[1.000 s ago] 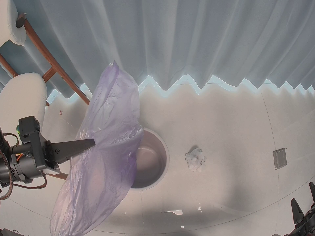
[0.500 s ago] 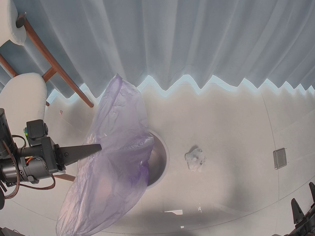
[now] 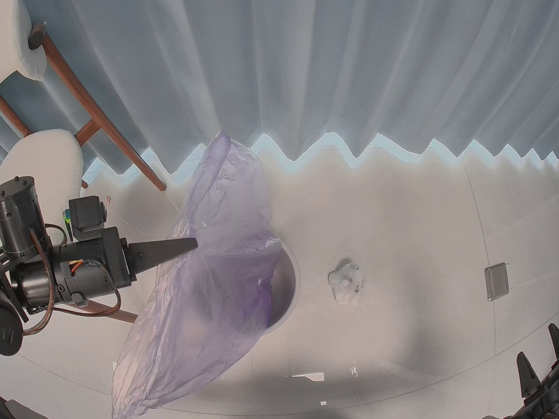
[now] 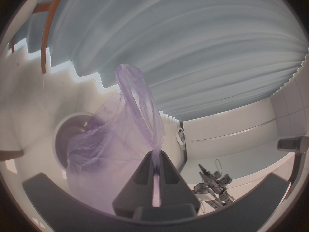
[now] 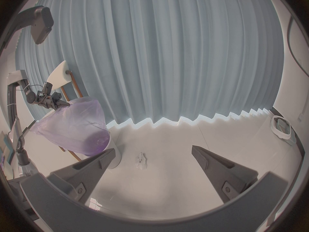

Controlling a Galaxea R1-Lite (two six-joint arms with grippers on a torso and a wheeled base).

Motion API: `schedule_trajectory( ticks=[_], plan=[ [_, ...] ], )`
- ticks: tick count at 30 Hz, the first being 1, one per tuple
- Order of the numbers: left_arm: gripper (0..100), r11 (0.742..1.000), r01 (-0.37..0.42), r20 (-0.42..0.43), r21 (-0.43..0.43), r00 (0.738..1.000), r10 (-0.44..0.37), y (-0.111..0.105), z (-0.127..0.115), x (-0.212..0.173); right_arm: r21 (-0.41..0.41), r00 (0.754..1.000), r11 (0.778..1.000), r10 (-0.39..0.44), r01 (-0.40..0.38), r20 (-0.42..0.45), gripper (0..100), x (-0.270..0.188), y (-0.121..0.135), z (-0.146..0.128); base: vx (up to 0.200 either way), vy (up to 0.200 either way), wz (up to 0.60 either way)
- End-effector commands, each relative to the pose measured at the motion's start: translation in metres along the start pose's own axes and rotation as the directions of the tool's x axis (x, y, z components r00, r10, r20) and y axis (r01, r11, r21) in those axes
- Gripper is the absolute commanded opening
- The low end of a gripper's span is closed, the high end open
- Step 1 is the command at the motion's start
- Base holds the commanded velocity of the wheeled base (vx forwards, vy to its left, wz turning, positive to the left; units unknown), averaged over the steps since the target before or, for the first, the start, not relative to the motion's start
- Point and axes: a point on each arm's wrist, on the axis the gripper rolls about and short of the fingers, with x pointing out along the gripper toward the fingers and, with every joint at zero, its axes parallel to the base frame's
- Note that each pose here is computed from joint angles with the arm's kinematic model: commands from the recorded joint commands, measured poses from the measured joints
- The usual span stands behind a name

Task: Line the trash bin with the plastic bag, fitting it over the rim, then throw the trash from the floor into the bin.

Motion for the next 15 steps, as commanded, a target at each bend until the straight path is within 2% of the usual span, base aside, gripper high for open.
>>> schedule_trajectory(
  ticks=[1, 5, 9, 15],
  plan=[
    [0, 0.998, -0.062, -0.026, 0.007, 0.998, 0.062, 0.018, -0.003, 0.016, 0.002, 1.0, 1.0, 0.0, 0.0, -0.001, 100, 0.0, 0.0, -0.005, 0.0, 0.0, 0.0],
    [0, 0.988, -0.149, 0.0, 0.048, 0.989, 0.15, 0.03, -0.002, 0.027, 0.0, 1.0, 1.0, 0.0, 0.0, -0.001, 100, 0.0, 0.0, -0.005, 0.0, 0.0, 0.0],
    [0, 0.987, -0.152, 0.022, 0.059, 0.988, 0.151, 0.031, 0.0, 0.03, 0.0, 1.0, 1.0, 0.0, 0.0, -0.001, 100, 0.0, 0.0, -0.005, 0.0, 0.0, 0.0],
    [0, 0.988, -0.137, 0.002, 0.065, 0.991, 0.137, 0.027, -0.008, 0.03, 0.0, 1.0, 1.0, 0.0, 0.0, -0.001, 100, 0.0, 0.0, -0.005, 0.0, 0.0, 0.0]
  ],
)
